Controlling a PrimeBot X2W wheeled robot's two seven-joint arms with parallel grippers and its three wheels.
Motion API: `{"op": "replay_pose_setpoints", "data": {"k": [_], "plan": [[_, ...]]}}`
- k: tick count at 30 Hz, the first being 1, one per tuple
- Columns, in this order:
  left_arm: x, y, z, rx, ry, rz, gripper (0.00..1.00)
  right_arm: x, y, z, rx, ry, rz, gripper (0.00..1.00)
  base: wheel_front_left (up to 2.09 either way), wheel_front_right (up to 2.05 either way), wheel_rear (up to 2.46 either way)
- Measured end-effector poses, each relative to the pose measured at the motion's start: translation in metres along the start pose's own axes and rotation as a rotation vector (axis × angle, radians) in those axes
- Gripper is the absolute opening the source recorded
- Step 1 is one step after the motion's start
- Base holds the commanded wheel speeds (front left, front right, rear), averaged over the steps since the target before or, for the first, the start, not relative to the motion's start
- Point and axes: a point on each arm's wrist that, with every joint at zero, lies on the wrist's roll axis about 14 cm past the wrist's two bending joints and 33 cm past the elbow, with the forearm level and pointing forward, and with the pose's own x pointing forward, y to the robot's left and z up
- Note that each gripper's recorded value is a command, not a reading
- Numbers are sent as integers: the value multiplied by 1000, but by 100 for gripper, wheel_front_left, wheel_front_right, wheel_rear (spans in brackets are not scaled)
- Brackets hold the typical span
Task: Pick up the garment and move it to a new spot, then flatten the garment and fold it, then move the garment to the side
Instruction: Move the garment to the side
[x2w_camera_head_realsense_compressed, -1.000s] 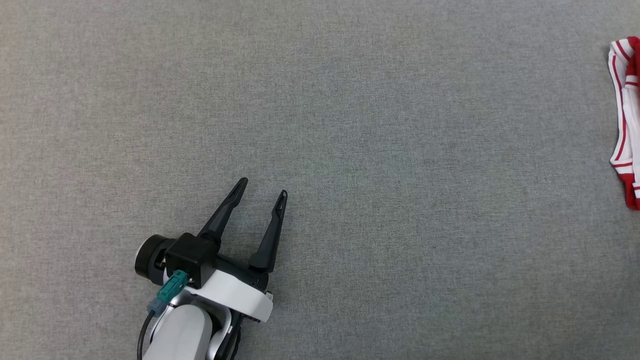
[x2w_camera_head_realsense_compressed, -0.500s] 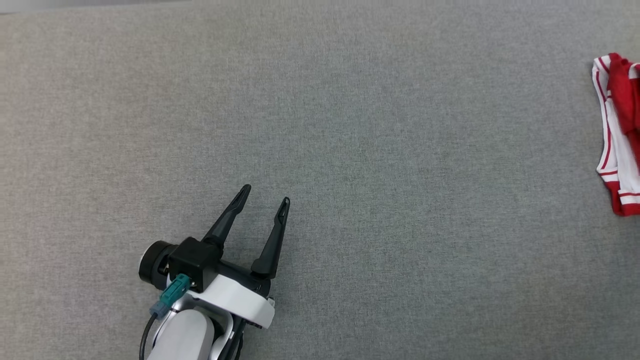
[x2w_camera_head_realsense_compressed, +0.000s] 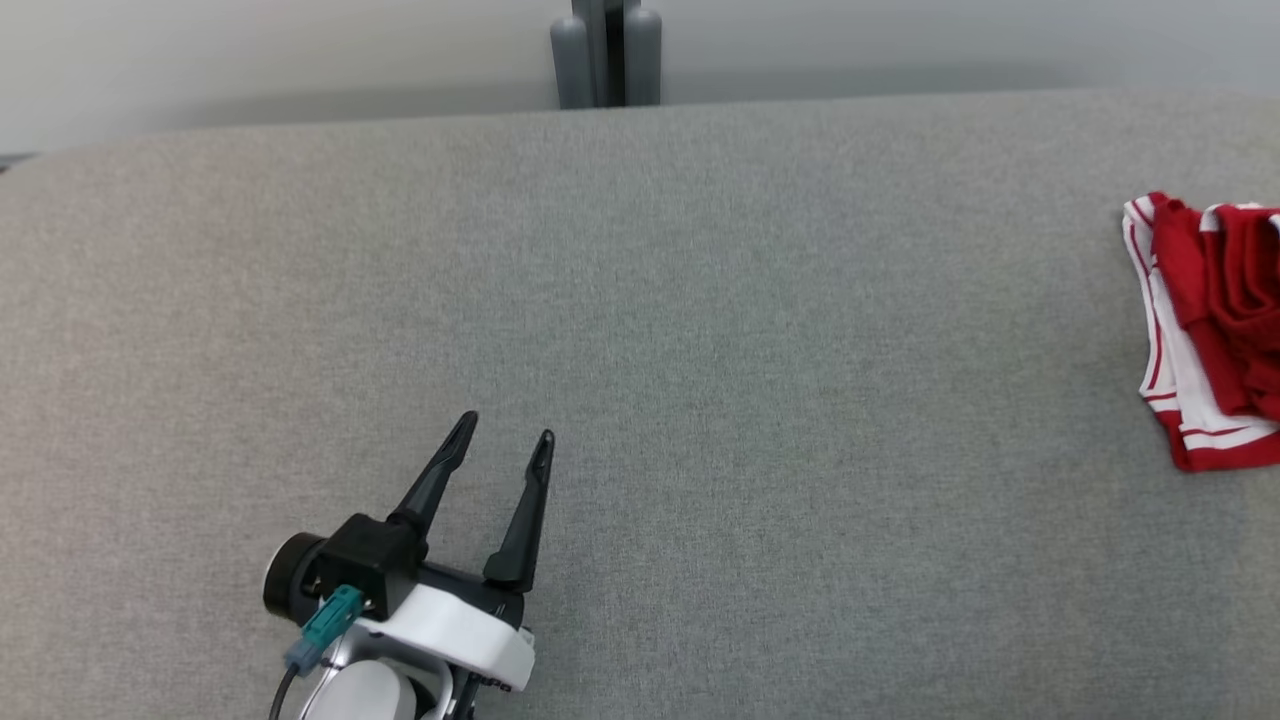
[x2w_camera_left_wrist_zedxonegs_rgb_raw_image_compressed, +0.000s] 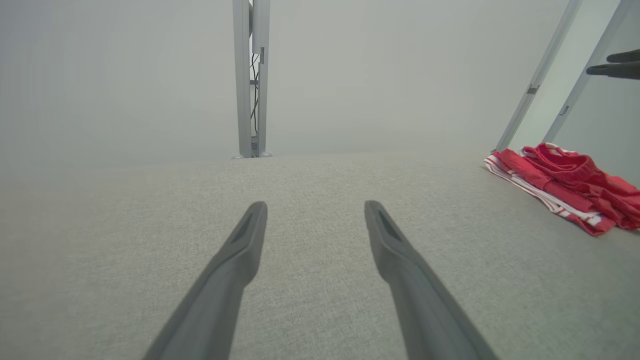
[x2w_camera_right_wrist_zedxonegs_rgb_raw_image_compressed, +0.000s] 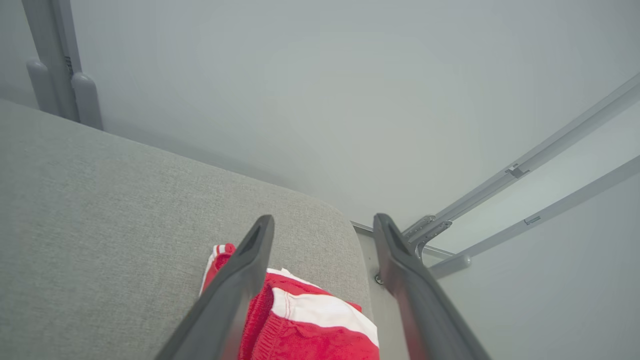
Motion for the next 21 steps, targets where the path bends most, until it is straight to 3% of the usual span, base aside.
{"op": "replay_pose_setpoints", "data": {"k": [6,13,21], "plan": [[-18,13,25,26,-69,66,100,-27,37,46,263,-245,68,100,0,0,0],[-36,24,59,54,-168,123,100,-83,32,112,512,-543,109,100,0,0,0],[-47,30,80,67,-229,148,100,-133,68,106,656,-697,144,100,0,0,0]]}}
